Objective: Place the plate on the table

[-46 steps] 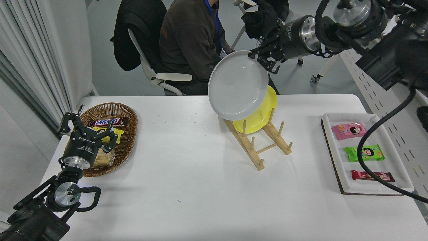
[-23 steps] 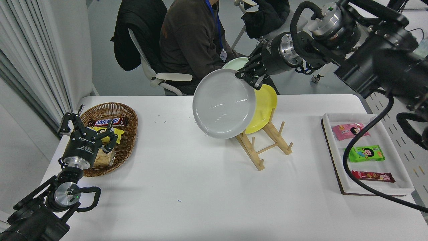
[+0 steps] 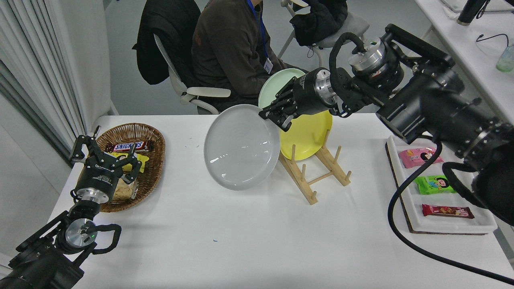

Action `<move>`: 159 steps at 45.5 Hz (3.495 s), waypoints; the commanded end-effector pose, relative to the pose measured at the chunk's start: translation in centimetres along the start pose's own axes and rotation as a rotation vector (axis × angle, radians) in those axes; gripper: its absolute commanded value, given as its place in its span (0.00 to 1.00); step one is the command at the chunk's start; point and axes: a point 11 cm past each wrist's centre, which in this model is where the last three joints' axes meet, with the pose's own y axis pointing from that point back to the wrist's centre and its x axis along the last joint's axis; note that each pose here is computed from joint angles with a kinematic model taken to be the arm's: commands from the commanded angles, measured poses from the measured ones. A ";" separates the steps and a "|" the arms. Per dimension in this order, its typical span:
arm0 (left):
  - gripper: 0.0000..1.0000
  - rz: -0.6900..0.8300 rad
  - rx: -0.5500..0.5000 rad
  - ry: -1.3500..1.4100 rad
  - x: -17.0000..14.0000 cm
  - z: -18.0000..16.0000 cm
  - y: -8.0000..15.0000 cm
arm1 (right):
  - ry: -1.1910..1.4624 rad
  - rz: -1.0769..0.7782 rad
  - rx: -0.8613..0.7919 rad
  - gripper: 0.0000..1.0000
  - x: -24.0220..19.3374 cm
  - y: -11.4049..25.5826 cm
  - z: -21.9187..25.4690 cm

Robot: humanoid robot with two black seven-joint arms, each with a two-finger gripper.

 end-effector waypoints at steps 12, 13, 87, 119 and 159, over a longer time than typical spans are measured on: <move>0.98 0.000 0.000 0.000 0.0 0.0 0.0 | -0.057 0.062 -0.048 0.00 2.9 -2.6 1.7; 0.98 0.000 0.000 0.000 0.0 0.0 0.0 | -0.064 0.062 -0.049 0.00 2.9 -2.6 1.7; 0.98 0.000 0.000 0.000 0.0 0.0 0.0 | -0.586 0.112 -0.035 0.00 17.0 -5.4 0.7; 0.98 0.000 0.000 0.000 0.0 0.0 0.0 | -0.457 0.112 -0.040 0.00 17.4 -6.1 1.6; 0.98 0.000 0.000 0.000 0.0 0.0 0.0 | -0.524 0.233 -0.102 0.00 18.4 -6.8 3.8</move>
